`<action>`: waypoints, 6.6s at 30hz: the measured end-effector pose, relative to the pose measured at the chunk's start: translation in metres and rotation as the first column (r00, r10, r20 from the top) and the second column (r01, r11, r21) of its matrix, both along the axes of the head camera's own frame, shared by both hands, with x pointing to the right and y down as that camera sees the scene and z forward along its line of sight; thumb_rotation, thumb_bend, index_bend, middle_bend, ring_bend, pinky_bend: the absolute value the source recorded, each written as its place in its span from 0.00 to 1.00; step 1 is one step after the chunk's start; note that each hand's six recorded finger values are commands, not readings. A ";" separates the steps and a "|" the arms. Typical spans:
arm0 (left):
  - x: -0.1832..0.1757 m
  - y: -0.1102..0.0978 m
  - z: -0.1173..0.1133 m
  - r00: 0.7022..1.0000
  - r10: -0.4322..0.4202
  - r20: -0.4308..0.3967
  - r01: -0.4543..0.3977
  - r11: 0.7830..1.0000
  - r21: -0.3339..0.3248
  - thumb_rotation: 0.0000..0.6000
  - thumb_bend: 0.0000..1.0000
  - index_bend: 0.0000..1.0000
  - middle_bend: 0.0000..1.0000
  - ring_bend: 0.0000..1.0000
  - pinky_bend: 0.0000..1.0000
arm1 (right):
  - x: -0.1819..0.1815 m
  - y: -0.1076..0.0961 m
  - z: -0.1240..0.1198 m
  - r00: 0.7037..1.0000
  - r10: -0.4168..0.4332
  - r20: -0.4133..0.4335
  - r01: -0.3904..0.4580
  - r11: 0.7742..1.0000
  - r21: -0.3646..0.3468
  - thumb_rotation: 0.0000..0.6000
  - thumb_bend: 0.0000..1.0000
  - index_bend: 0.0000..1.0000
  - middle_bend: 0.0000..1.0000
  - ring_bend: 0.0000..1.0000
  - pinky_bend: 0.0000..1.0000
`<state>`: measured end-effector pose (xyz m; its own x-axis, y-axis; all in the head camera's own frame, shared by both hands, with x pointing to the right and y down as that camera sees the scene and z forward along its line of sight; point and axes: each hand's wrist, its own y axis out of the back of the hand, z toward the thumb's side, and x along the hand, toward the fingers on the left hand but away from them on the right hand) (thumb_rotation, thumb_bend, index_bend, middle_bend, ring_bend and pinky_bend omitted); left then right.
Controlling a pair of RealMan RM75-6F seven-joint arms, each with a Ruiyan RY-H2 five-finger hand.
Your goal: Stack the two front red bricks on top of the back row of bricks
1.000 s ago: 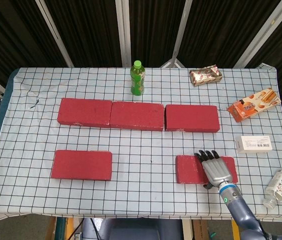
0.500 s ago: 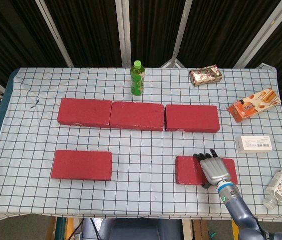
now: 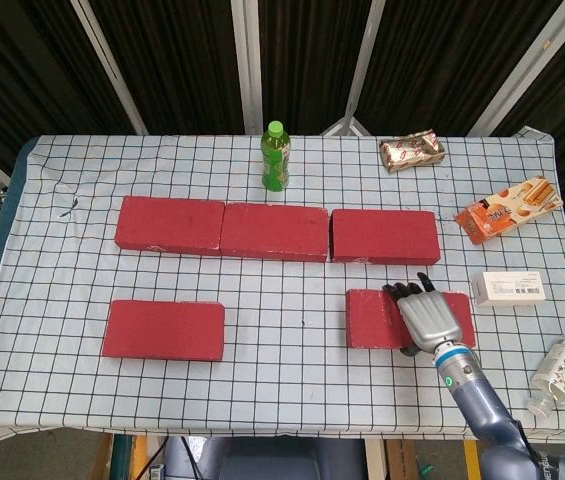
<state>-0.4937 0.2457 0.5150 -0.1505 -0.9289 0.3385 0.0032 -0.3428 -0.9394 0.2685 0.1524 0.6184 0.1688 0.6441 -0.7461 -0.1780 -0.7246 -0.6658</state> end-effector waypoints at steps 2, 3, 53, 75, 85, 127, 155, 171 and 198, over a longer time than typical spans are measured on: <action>-0.002 -0.001 0.001 1.000 -0.008 0.005 0.008 1.000 0.000 1.00 0.03 0.08 0.00 0.00 0.09 | -0.005 -0.013 -0.006 1.000 0.003 -0.001 -0.003 1.000 0.013 1.00 0.19 0.26 0.27 0.24 0.00; -0.003 -0.002 0.002 1.000 -0.016 0.011 0.016 1.000 0.000 1.00 0.03 0.08 0.00 0.00 0.09 | -0.009 -0.022 -0.009 1.000 0.006 -0.002 -0.006 1.000 0.020 1.00 0.19 0.26 0.27 0.24 0.00; -0.009 -0.020 0.037 0.986 -0.085 0.147 0.093 0.994 -0.050 1.00 0.03 0.08 0.00 0.00 0.09 | -0.169 -0.192 0.073 1.000 0.022 -0.005 -0.022 0.993 -0.112 1.00 0.19 0.26 0.28 0.24 0.00; -0.016 -0.019 0.032 0.980 -0.110 0.164 0.117 0.993 -0.029 1.00 0.03 0.08 0.00 0.00 0.09 | -0.177 -0.199 0.076 1.000 0.022 -0.003 -0.022 0.995 -0.100 1.00 0.19 0.26 0.28 0.24 0.00; -0.015 -0.020 0.033 0.980 -0.109 0.167 0.116 0.993 -0.032 1.00 0.03 0.08 0.00 0.00 0.09 | -0.174 -0.197 0.083 1.000 0.026 -0.003 -0.026 0.993 -0.113 1.00 0.19 0.26 0.28 0.24 0.00; -0.015 -0.019 0.033 0.980 -0.112 0.167 0.119 0.992 -0.032 1.00 0.03 0.08 0.00 0.00 0.09 | -0.174 -0.191 0.066 1.000 0.030 -0.006 -0.031 0.988 -0.154 1.00 0.19 0.00 0.00 0.00 0.00; 0.018 -0.022 0.034 0.998 0.063 -0.006 -0.063 0.998 0.029 1.00 0.07 0.04 0.00 0.02 0.24 | 0.063 -0.079 -0.071 0.968 0.135 0.213 -0.199 0.926 0.321 1.00 0.19 0.00 0.00 0.00 0.00; 0.039 -0.022 0.047 0.982 0.025 -0.186 -0.026 1.000 -0.006 1.00 0.00 0.00 0.00 0.00 0.00 | 0.135 0.074 -0.072 0.942 0.295 0.161 -0.333 0.879 0.342 1.00 0.19 0.00 0.00 0.00 0.00; 0.136 -0.062 0.088 0.943 0.243 -0.228 -0.320 0.852 -0.414 1.00 0.00 0.00 0.00 0.00 0.00 | 0.150 0.095 -0.090 0.919 0.329 0.219 -0.388 0.854 0.347 1.00 0.19 0.00 0.00 0.00 0.00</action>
<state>-0.3579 0.1840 0.6029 0.1869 -0.6711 0.7174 0.0245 -0.7269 -0.6864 0.4185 0.2474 0.5289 -0.0404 0.9066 -0.4200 0.1665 -0.4083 -0.8975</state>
